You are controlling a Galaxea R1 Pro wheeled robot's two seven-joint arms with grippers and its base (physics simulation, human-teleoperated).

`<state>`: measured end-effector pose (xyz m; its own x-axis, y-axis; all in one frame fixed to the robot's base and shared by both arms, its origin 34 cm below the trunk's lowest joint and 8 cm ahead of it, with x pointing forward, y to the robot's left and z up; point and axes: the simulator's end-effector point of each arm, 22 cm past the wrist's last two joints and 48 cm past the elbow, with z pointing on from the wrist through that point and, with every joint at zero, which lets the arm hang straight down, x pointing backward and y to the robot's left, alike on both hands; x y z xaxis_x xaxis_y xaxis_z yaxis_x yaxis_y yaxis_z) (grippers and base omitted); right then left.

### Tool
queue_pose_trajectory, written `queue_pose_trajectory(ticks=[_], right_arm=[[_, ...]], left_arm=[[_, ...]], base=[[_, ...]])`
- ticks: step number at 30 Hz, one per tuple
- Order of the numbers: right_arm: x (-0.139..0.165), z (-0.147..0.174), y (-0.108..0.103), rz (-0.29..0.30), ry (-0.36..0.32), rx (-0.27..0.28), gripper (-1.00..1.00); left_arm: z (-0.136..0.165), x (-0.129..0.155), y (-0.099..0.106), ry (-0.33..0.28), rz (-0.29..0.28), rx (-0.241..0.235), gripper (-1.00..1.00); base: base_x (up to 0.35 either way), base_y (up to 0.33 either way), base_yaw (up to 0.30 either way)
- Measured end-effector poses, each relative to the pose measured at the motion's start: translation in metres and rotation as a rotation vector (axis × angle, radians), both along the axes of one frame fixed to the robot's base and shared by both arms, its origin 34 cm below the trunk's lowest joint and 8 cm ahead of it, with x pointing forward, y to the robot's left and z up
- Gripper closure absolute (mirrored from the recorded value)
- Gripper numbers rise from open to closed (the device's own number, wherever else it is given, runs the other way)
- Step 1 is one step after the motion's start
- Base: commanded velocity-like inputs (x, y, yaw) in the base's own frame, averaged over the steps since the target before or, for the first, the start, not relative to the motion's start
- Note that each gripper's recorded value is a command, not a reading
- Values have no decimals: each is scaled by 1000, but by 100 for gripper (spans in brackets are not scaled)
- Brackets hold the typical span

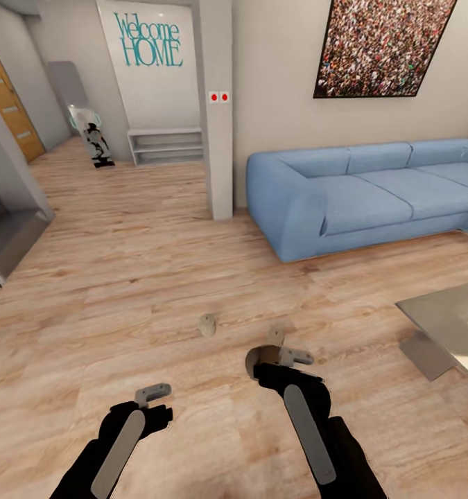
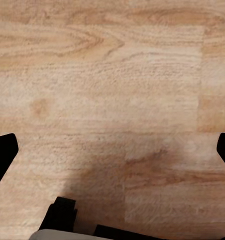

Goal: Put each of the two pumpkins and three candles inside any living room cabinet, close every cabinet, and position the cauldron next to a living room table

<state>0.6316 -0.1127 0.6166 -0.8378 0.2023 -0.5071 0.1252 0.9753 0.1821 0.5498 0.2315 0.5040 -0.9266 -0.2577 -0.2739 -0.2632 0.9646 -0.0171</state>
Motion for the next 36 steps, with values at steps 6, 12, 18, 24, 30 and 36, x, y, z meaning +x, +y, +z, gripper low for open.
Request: queue_pose_trajectory(ticks=[6, 12, 18, 24, 30, 36], right_arm=[[-6, -8, -11, -23, 33, -64, 100], [-8, -8, -1, 2, 29, -68, 100], [-8, -8, 1, 9, 26, -66, 100], [-8, -9, 3, 10, 31, -56, 100], [-6, -10, 3, -2, 22, -50, 100], [-5, -11, 3, -9, 18, -46, 100]], left_arm=[[0, 1, 1, -4, 2, 3, -100], [0, 1, 1, -4, 1, 4, -100], [0, 1, 1, -4, 1, 4, -100], [-1, 0, 1, -1, 1, 4, -100], [-3, -1, 3, 3, 1, 8, -100], [-5, -2, 3, 8, 1, 8, -100]], base=[[228, 198, 0], [228, 163, 0], [228, 157, -8], [220, 157, -184], [196, 48, -249], [189, 3, -243]])
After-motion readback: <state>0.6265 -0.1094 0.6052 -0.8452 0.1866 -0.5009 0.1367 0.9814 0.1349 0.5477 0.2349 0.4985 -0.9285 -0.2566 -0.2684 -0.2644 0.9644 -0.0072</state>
